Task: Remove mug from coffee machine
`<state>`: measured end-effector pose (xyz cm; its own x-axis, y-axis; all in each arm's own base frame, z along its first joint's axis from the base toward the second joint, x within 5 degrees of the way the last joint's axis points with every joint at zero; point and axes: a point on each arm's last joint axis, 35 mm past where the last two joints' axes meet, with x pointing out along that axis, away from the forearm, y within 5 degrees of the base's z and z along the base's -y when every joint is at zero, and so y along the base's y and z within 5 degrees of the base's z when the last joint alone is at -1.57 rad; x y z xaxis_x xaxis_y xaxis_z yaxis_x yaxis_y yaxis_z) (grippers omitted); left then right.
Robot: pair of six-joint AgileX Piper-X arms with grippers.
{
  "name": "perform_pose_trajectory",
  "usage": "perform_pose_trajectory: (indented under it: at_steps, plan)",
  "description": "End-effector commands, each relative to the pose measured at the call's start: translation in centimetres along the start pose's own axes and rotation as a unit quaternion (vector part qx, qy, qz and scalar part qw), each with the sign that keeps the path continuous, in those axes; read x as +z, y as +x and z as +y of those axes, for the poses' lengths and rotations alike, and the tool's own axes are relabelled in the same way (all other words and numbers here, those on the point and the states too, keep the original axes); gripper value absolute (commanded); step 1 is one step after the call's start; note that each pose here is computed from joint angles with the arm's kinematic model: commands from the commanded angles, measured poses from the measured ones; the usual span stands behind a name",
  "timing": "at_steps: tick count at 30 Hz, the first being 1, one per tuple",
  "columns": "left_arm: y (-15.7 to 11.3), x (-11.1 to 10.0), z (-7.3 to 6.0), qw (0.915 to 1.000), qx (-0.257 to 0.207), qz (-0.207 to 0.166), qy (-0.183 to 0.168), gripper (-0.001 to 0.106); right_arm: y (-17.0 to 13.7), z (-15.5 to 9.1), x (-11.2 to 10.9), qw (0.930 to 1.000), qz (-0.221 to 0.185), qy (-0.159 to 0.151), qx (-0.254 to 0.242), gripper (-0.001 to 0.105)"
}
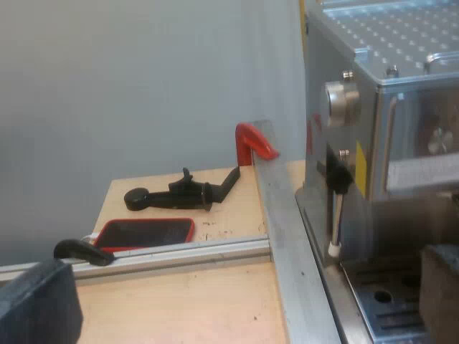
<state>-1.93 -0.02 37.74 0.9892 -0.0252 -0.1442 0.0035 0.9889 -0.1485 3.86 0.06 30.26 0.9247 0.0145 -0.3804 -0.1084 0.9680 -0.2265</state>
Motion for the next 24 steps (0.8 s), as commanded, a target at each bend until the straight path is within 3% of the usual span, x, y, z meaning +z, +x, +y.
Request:
perform_pose_trajectory:
  at_steps: [1,10,13,19,24]
  plan:
    - [-0.1,-0.8,0.2,0.9998,0.008,0.016,-0.002,0.098,-0.7,0.1,-0.5,0.9998,-0.02,-0.005,-0.006,0.055]
    - [-0.3,-3.0,0.5,0.9933,0.019,0.114,0.0,0.098,-0.7,0.1,-0.6,0.9998,-0.016,-0.004,-0.005,0.055]
    - [-0.4,-3.3,0.5,0.9916,0.02,0.128,0.008,0.098,-0.7,0.1,-0.6,0.9998,-0.017,-0.002,-0.005,0.055]
    - [0.4,-2.8,0.4,0.9958,0.015,0.09,0.007,0.098,-0.7,0.1,-0.6,0.9998,-0.017,-0.002,-0.005,0.055]
    - [2.0,-3.4,0.4,0.9968,-0.004,0.08,0.006,0.098,-0.6,0.2,-0.7,0.9999,-0.015,-0.002,-0.004,0.055]
